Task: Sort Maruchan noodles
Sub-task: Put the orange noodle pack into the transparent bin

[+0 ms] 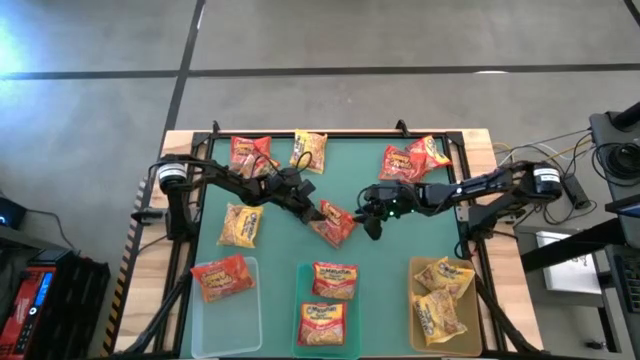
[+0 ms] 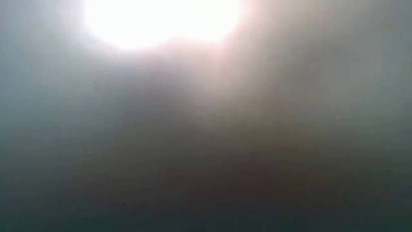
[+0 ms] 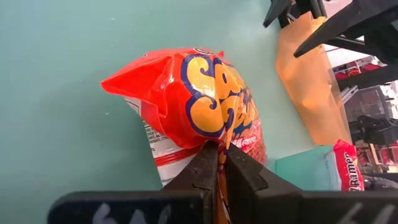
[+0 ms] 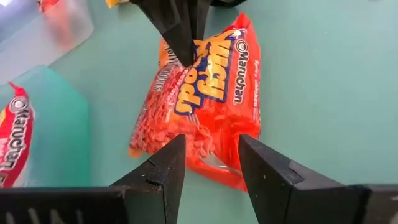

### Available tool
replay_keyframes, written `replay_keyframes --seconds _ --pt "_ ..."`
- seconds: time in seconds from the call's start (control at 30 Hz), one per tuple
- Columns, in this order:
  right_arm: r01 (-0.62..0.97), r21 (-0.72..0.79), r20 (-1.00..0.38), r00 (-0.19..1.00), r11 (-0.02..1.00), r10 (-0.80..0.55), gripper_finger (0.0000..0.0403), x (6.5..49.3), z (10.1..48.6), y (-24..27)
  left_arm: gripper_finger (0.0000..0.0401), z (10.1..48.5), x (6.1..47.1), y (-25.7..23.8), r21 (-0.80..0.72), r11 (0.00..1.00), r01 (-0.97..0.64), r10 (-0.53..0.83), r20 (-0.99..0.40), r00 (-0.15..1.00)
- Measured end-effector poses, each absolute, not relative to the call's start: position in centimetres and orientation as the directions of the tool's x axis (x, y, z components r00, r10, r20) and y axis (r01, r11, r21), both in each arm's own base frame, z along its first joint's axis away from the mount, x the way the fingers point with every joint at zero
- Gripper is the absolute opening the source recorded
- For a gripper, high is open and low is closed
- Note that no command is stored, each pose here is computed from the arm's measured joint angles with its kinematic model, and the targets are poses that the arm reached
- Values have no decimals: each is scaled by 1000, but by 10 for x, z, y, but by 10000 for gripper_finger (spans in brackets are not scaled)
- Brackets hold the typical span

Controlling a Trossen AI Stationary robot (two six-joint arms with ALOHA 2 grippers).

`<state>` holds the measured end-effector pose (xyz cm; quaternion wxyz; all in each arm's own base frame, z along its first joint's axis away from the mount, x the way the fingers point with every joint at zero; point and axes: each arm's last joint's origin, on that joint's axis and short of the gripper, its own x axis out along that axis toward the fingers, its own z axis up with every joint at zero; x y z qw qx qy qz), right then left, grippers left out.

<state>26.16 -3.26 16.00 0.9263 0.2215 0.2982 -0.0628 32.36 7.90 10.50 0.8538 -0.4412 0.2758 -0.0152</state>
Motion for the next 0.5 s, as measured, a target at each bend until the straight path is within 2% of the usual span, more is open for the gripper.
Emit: replay_keyframes --seconds 0.5 --pt "253 370 -591 806 894 17 139 255 166 -32 0 146 316 79 -758 644 -101 -274 -352 895"
